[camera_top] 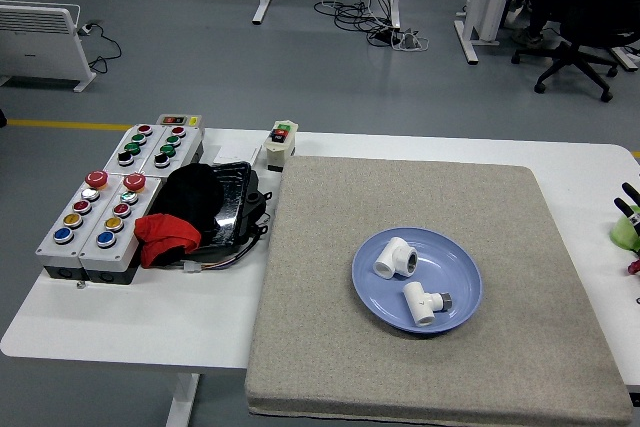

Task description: Pick pipe place plate twice

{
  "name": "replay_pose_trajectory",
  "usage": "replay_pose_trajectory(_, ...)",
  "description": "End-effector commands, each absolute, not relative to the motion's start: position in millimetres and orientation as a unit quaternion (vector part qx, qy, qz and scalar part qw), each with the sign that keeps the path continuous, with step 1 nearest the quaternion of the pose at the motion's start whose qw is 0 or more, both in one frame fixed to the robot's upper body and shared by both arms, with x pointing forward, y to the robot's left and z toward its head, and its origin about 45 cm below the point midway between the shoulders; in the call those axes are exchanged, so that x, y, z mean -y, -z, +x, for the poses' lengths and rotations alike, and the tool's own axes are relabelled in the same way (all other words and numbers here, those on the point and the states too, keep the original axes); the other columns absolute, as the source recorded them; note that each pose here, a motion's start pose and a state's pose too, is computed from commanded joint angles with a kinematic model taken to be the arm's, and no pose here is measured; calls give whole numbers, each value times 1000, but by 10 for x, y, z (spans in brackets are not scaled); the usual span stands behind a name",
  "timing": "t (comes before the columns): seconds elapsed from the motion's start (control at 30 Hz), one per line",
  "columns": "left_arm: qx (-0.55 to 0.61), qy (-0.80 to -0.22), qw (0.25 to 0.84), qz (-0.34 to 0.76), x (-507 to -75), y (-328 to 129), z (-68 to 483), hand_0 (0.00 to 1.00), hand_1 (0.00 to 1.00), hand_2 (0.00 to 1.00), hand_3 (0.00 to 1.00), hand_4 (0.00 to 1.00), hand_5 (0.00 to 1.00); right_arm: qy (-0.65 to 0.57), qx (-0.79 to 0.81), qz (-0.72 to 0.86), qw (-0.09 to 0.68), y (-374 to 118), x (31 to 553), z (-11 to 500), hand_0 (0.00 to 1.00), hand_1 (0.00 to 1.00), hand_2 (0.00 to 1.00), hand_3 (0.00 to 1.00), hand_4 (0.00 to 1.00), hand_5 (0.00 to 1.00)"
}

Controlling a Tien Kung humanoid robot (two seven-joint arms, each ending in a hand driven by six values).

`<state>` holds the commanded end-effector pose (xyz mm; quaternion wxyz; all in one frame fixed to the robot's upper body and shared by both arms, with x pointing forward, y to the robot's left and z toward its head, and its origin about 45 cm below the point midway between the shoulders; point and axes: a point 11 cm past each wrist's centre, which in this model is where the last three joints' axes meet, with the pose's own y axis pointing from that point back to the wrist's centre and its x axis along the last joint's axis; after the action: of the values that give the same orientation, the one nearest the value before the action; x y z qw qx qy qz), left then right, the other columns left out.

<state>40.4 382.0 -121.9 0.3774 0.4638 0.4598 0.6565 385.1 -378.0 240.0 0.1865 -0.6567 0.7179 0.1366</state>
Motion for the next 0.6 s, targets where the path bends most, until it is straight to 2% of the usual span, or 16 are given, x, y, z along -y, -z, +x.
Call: replay_pose_trajectory(0.6, -460, -657, 379, 463, -3812, 1220, 419, 625, 580, 583, 593, 276, 998, -152, -719, -651, 189, -2334, 3757, 3855, 918, 855, 941, 928, 596, 820)
